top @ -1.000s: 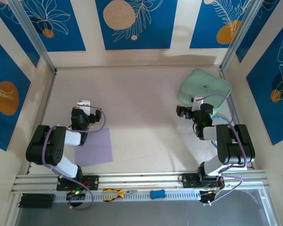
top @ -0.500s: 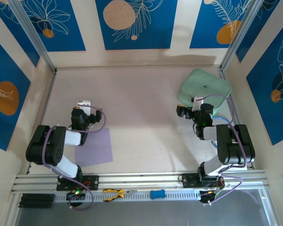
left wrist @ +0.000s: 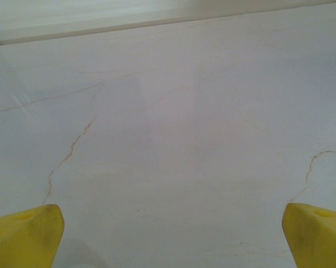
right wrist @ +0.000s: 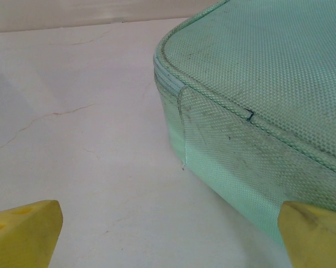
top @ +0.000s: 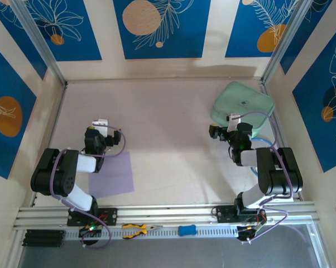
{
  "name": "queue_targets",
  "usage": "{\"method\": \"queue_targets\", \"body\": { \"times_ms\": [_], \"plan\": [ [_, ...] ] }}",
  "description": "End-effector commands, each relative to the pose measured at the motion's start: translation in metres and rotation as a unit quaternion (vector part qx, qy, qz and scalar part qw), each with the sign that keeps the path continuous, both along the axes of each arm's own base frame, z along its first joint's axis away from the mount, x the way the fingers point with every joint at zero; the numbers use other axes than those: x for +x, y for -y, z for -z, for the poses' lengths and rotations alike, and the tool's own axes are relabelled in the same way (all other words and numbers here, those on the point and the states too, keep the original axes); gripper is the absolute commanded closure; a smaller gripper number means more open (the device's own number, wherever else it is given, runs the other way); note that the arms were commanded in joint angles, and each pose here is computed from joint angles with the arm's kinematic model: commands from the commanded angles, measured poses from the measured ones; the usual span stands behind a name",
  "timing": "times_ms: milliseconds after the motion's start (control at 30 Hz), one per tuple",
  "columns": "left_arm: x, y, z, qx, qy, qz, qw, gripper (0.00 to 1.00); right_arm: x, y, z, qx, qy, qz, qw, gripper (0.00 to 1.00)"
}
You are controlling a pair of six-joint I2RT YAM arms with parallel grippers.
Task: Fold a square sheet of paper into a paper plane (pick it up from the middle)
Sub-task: Move the square sheet of paper to the center of the table.
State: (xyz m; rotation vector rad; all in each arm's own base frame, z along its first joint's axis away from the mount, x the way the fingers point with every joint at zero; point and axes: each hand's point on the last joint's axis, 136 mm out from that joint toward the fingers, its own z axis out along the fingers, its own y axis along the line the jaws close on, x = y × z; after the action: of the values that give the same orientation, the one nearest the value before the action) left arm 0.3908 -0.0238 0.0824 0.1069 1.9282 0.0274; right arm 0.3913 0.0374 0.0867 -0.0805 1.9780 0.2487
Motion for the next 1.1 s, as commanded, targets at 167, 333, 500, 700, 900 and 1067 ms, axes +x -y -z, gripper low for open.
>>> {"method": "queue_targets", "body": {
  "times_ms": [167, 333, 500, 700, 900, 1067],
  "plan": [
    [-0.007, 0.0, -0.016, 0.001, 0.052, 0.003, 0.999, 0.0, 0.003, 0.001, -0.008, -0.007, 0.016, 0.005, 1.0, 0.01],
    [-0.015, -0.009, -0.03, -0.001, 0.073, -0.02, 0.997, 0.0, 0.001, -0.005, -0.012, -0.004, 0.02, -0.014, 1.0, 0.01],
    [-0.024, -0.021, -0.053, -0.007, 0.074, -0.058, 0.996, 0.0, 0.002, -0.005, -0.028, 0.0, -0.012, -0.011, 1.0, 0.01],
    [-0.034, -0.035, -0.094, -0.04, 0.07, -0.106, 0.991, 0.0, -0.012, -0.014, -0.061, 0.045, -0.049, -0.018, 0.998, 0.01],
    [-0.064, -0.049, -0.098, -0.176, -0.037, -0.216, 0.96, 0.0, -0.042, -0.028, -0.098, 0.189, -0.112, 0.005, 0.976, 0.01],
    [-0.08, 0.009, -0.087, -0.307, -0.072, -0.088, 0.945, 0.0, -0.075, -0.081, -0.113, 0.303, -0.155, -0.116, 0.933, 0.01]
  ]
}}
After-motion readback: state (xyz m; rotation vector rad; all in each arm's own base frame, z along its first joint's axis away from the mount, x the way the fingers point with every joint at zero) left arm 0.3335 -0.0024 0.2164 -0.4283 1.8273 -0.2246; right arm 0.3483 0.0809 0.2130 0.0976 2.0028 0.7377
